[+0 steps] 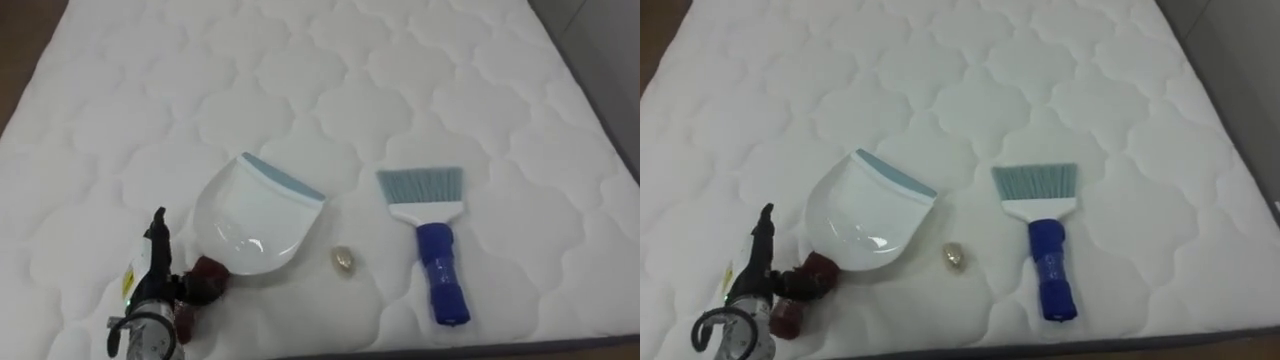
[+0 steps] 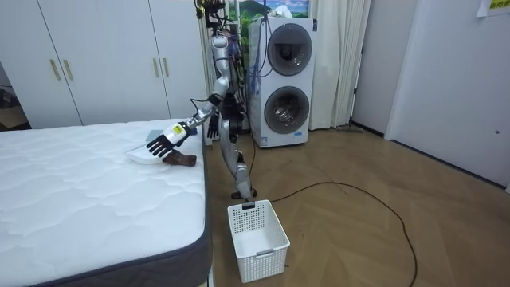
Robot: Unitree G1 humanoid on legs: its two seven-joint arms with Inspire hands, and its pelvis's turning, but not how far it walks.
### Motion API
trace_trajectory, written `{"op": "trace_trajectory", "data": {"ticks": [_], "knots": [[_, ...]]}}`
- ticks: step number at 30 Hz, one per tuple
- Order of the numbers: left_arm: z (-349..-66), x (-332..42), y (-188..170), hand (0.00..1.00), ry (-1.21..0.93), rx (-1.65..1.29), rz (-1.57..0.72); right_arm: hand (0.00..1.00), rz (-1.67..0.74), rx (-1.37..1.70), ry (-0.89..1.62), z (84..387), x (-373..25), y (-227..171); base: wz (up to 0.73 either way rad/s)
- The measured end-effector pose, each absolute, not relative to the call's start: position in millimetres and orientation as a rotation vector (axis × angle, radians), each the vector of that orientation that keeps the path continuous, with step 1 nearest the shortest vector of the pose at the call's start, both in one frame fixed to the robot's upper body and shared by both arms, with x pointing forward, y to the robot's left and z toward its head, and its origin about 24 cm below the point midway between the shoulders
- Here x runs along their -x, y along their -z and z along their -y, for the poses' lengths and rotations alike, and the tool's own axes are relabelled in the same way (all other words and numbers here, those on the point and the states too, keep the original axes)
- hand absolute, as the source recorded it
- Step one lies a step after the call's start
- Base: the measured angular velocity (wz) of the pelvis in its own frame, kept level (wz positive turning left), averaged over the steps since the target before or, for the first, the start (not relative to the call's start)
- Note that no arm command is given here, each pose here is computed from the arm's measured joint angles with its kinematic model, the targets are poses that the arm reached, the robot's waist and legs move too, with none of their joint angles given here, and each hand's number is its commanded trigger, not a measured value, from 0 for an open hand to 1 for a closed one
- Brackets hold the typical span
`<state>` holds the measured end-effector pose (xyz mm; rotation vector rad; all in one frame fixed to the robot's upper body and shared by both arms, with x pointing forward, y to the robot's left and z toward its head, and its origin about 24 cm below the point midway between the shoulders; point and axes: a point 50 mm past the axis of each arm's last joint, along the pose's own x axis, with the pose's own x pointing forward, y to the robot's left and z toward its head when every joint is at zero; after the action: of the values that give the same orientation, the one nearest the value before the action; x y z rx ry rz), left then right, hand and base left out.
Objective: Clean bed
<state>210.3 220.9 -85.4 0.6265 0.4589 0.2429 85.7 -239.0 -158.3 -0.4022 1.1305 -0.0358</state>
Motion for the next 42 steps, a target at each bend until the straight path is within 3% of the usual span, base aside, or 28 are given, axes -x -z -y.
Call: {"op": "trace_trajectory", "data": {"ticks": [12, 15, 20, 29, 42], "knots": [[-221.0, -198.7, 100.1, 0.00, -0.223, -0.612, -0.559, 0.00, -1.125, 0.428, -0.008, 233.4, -91.9, 158.9, -0.09], [-230.9, -189.0, 108.2, 0.00, -0.251, -0.630, -0.631, 0.00, -1.064, 0.455, -0.012, 228.9, -112.6, 154.5, -0.70], [-226.9, -204.7, 104.2, 0.00, -0.232, -0.639, -0.623, 0.00, -1.128, 0.456, 0.003, 227.0, -96.0, 160.0, 0.39], [-228.1, -182.1, 122.2, 0.00, -0.182, -0.659, -0.761, 0.00, -1.159, 0.399, 0.021, 232.9, -100.3, 159.0, 0.04], [-227.9, -181.2, 123.3, 0.00, -0.169, -0.656, -0.774, 0.00, -1.177, 0.389, 0.031, 237.6, -98.3, 158.7, 0.03]]}}
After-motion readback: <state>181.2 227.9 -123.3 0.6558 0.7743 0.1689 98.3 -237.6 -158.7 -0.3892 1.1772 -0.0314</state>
